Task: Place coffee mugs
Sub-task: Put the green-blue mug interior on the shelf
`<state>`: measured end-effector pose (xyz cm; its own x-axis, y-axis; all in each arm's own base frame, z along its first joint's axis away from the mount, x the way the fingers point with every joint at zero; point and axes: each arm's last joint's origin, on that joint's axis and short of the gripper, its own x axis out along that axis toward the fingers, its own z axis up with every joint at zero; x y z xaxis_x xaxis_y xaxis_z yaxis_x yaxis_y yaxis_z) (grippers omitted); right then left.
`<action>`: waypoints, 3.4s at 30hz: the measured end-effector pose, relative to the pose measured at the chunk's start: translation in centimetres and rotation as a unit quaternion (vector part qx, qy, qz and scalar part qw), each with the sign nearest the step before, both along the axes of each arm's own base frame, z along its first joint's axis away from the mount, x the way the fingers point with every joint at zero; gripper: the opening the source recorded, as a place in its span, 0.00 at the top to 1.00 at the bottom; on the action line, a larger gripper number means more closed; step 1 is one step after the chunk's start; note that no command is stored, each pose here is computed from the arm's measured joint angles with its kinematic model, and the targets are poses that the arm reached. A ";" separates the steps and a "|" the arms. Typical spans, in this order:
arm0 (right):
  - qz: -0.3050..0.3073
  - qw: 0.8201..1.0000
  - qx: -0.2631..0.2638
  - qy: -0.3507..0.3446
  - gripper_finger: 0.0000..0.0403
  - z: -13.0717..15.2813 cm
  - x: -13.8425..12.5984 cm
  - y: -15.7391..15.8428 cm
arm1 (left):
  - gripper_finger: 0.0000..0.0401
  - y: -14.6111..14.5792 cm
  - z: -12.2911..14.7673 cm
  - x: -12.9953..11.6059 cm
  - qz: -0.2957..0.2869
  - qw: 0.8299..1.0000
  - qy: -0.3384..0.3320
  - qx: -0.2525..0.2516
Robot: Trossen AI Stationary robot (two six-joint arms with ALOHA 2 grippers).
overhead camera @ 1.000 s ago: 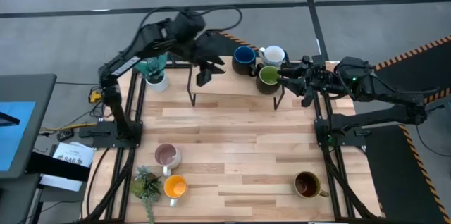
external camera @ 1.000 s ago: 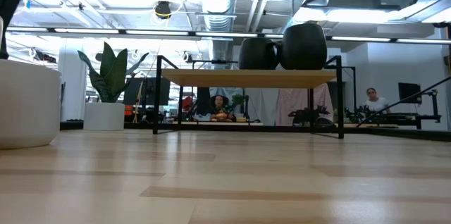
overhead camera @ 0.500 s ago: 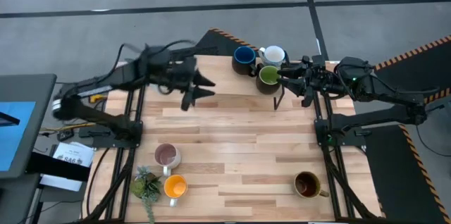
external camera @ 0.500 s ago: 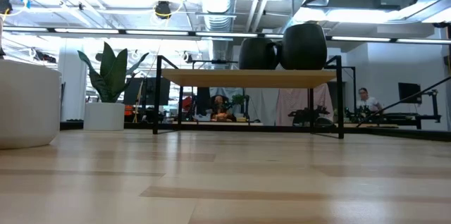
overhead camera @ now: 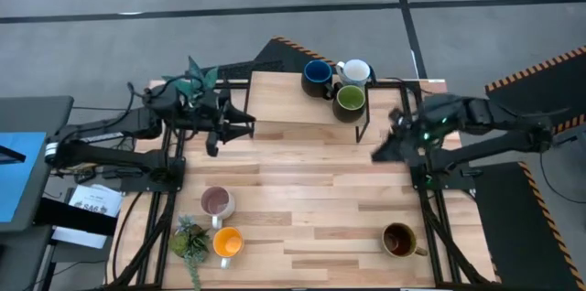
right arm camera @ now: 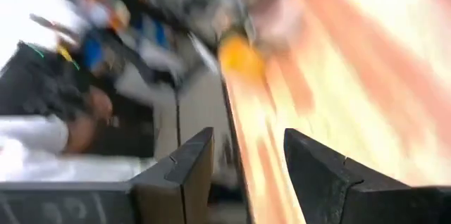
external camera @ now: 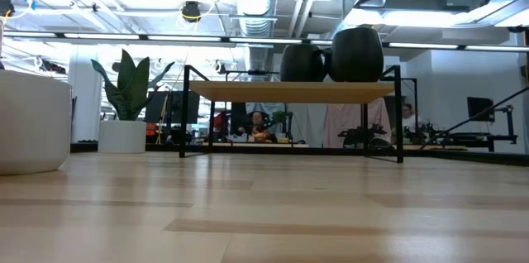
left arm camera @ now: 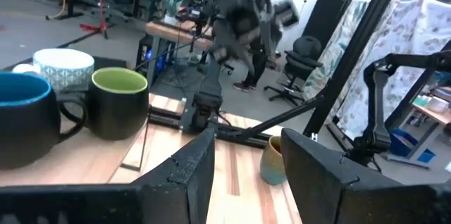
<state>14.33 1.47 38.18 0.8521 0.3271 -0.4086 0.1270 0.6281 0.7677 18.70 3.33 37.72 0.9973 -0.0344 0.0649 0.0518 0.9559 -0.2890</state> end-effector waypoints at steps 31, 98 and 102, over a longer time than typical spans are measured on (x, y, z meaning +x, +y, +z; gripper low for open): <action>0.257 0.862 -0.180 0.399 0.51 -14.1 2.7 13.7 | 0.63 -0.1 0.1 -0.4 0.000 1.000 0.000 -0.004; -0.084 0.871 -0.168 0.455 0.81 -15.3 20.9 -4.0 | 0.63 1.0 -1.4 3.7 0.039 0.998 0.002 -0.044; -0.086 0.878 -0.168 0.440 0.80 -15.3 21.2 -4.0 | 0.63 1.0 -1.0 3.6 0.035 0.998 -0.015 -0.043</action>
